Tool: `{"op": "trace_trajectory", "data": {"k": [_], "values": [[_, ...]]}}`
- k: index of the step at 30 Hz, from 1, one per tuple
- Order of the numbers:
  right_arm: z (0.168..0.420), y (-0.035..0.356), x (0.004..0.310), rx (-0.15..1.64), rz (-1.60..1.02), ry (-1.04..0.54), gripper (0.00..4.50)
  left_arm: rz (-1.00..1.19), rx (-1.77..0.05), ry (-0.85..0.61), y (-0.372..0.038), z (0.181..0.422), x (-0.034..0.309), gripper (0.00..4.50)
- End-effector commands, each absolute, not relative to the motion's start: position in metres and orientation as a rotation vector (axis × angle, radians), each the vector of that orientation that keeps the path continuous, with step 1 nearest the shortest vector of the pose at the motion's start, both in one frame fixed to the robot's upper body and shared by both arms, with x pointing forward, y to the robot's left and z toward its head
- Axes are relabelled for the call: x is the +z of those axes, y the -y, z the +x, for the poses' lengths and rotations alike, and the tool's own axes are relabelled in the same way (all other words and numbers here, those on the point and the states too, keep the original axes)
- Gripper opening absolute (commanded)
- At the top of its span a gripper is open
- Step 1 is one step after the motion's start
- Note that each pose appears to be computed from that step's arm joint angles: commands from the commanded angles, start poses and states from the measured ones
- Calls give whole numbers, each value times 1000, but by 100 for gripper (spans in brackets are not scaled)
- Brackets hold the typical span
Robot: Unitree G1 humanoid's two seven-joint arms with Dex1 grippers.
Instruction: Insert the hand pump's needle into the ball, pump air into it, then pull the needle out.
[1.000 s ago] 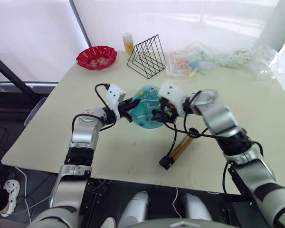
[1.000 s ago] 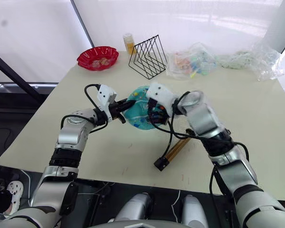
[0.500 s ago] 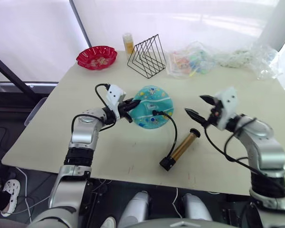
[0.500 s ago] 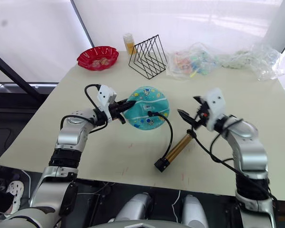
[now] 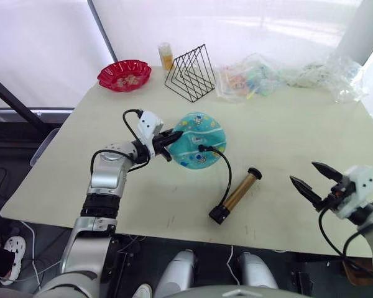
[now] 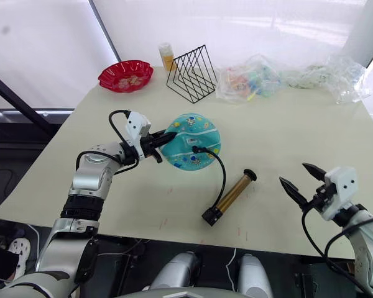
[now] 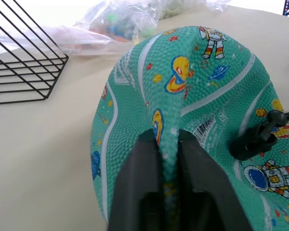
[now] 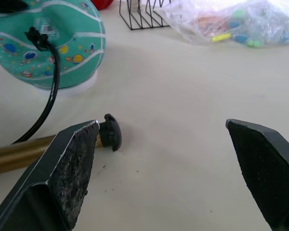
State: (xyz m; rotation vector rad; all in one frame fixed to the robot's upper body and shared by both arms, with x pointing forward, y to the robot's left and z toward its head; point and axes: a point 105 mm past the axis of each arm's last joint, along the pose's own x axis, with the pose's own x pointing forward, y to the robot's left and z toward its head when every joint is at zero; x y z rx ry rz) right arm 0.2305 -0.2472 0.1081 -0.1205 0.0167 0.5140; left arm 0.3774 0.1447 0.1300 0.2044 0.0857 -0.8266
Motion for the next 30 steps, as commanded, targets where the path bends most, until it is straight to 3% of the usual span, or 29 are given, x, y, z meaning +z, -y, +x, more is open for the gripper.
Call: {"op": "trace_trajectory", "data": {"k": [1, 6, 14, 23, 30], "values": [[212, 260, 113, 499, -145, 24, 450, 173, -845, -224, -145, 370, 95, 206], [199, 266, 105, 506, -149, 5, 450, 157, -856, -176, -145, 371, 107, 440], [199, 265, 107, 511, -147, 25, 450, 118, -874, -76, -148, 367, 137, 447], [204, 261, 110, 540, -140, 52, 450, 28, -904, 132, -155, 353, 192, 447], [207, 263, 110, 551, -143, 55, 450, 4, -886, 155, -171, 338, 202, 447]]}}
